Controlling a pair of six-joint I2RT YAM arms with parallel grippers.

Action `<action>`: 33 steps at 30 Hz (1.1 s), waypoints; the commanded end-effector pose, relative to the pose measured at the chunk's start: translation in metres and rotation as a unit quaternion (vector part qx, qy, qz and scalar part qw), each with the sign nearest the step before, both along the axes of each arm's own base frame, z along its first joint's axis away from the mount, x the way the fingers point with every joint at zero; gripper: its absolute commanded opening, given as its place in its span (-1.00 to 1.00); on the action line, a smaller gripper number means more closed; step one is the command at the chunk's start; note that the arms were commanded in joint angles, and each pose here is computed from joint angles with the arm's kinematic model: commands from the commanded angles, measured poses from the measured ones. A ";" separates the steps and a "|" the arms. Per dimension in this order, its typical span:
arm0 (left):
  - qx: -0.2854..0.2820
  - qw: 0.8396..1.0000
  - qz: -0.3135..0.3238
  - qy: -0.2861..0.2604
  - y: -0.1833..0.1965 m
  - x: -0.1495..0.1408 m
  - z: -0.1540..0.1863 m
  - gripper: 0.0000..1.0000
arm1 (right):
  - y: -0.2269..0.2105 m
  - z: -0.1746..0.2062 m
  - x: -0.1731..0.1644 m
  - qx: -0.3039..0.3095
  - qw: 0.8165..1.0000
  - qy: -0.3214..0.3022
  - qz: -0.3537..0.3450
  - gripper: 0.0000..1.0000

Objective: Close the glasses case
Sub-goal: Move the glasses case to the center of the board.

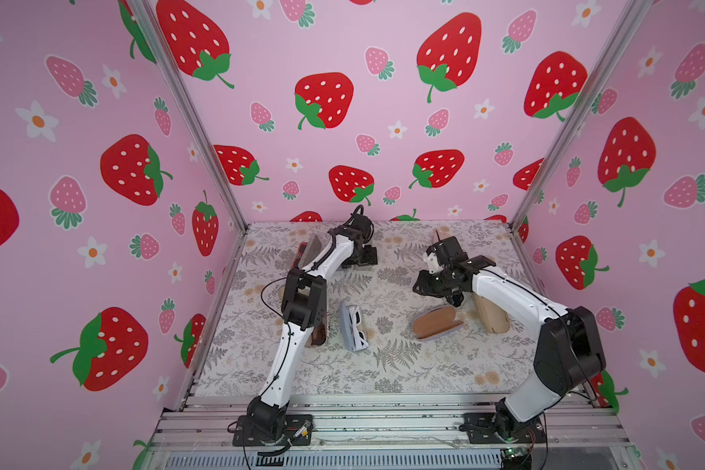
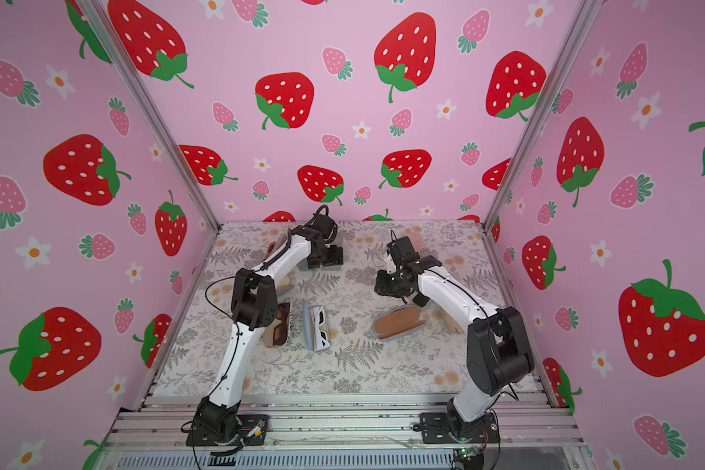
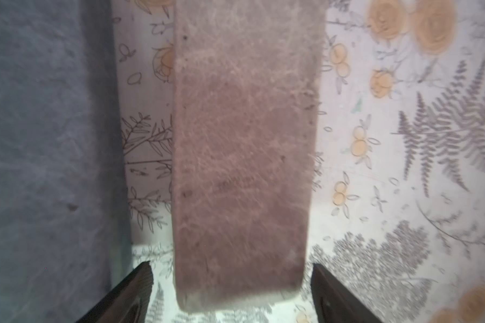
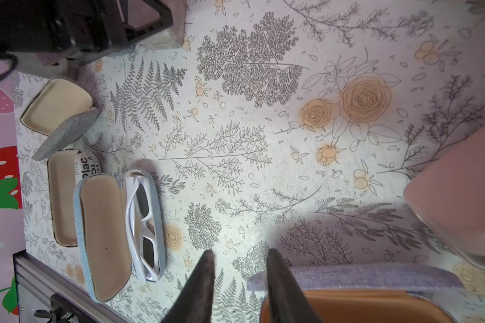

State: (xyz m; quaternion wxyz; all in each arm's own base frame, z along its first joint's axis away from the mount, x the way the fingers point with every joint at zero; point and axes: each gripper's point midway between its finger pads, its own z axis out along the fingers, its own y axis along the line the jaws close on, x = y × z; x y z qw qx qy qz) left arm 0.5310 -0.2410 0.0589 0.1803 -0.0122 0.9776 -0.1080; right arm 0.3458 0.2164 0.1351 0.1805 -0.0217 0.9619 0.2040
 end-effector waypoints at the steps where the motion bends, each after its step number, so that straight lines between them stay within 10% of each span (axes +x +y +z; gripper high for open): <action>1: -0.030 0.999 -0.022 -0.034 -0.024 -0.016 0.052 0.77 | -0.007 0.008 -0.014 -0.004 1.000 0.002 -0.015 -0.29; 19: -0.102 0.962 -0.254 0.011 -0.144 -0.172 0.043 0.90 | -0.071 0.015 -0.084 -0.029 0.990 -0.013 -0.140 0.02; 33: -0.087 0.928 -0.360 0.029 -0.190 -0.222 0.006 0.78 | -0.081 0.037 -0.098 -0.008 0.988 -0.045 -0.147 0.18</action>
